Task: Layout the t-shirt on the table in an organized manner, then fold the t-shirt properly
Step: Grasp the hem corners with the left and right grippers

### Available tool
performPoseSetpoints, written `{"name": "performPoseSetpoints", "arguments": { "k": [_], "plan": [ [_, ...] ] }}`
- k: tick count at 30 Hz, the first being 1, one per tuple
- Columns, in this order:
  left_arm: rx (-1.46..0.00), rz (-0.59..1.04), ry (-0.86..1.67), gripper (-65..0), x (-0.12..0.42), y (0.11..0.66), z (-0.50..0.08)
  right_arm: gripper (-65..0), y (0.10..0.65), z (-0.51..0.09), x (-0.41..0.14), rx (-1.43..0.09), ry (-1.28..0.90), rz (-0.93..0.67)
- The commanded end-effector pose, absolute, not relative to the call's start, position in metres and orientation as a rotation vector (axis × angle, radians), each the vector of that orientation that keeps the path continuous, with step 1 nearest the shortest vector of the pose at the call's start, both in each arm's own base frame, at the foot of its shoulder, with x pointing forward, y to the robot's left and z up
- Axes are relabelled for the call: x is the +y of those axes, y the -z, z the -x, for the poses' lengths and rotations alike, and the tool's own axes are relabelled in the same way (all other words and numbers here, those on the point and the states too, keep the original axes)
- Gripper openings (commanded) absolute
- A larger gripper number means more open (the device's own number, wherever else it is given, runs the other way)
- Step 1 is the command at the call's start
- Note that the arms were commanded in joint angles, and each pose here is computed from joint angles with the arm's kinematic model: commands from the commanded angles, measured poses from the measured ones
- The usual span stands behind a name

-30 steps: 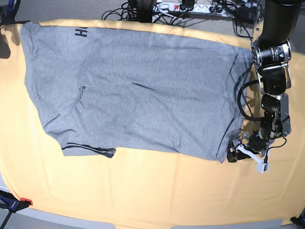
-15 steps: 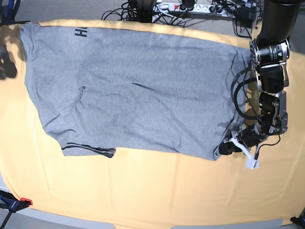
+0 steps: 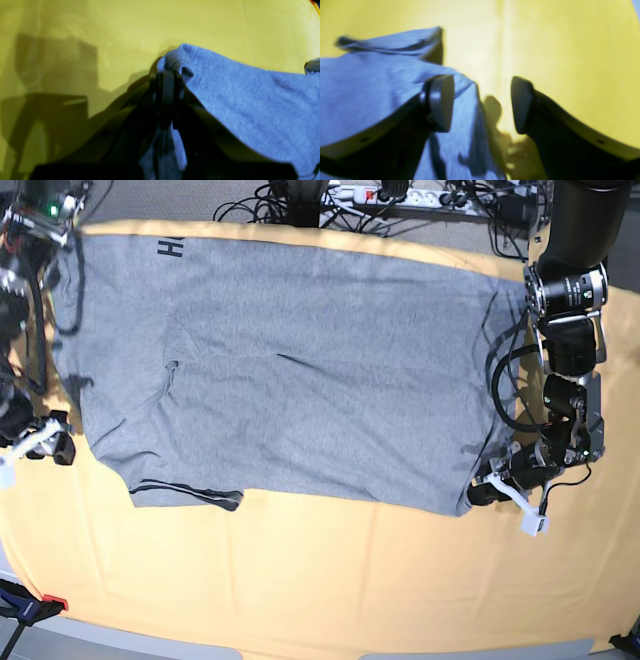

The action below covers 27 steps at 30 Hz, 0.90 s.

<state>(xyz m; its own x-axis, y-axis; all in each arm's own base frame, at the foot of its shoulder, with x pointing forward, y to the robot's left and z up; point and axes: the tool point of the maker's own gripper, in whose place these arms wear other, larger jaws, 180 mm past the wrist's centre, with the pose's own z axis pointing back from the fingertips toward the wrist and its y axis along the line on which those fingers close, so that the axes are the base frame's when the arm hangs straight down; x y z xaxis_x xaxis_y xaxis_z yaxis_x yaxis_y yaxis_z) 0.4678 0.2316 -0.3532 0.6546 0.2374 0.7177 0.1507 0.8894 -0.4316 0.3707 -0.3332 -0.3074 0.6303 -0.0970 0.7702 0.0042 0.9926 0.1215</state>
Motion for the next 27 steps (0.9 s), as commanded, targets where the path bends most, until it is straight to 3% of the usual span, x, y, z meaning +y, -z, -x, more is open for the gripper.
{"name": "performPoseSetpoints", "arguments": {
  "k": [1,4,11,20,27],
  "plan": [
    [-0.922,0.476,-0.044,-65.0,0.239,0.332,-0.480,-24.5,0.288,-0.387,-0.343,-0.948,0.066,-0.106],
    [-0.919,0.481,-0.035,-65.0,0.238,0.334,-0.478,-21.2,0.306,-0.405,-0.341,-0.922,0.126,-0.206],
    [-0.917,0.483,-0.030,-65.0,0.237,0.335,-0.477,-21.0,0.326,-0.438,-0.319,-0.889,0.222,-0.482],
    [-0.916,0.486,-0.031,-65.0,0.237,0.335,-0.477,-21.1,0.350,-0.439,-0.300,-0.821,0.279,-0.565],
    [-0.920,0.495,-0.036,-65.0,0.236,0.334,-0.477,-21.3,0.367,-0.435,-0.256,-0.730,0.113,-0.580]
  ]
}}
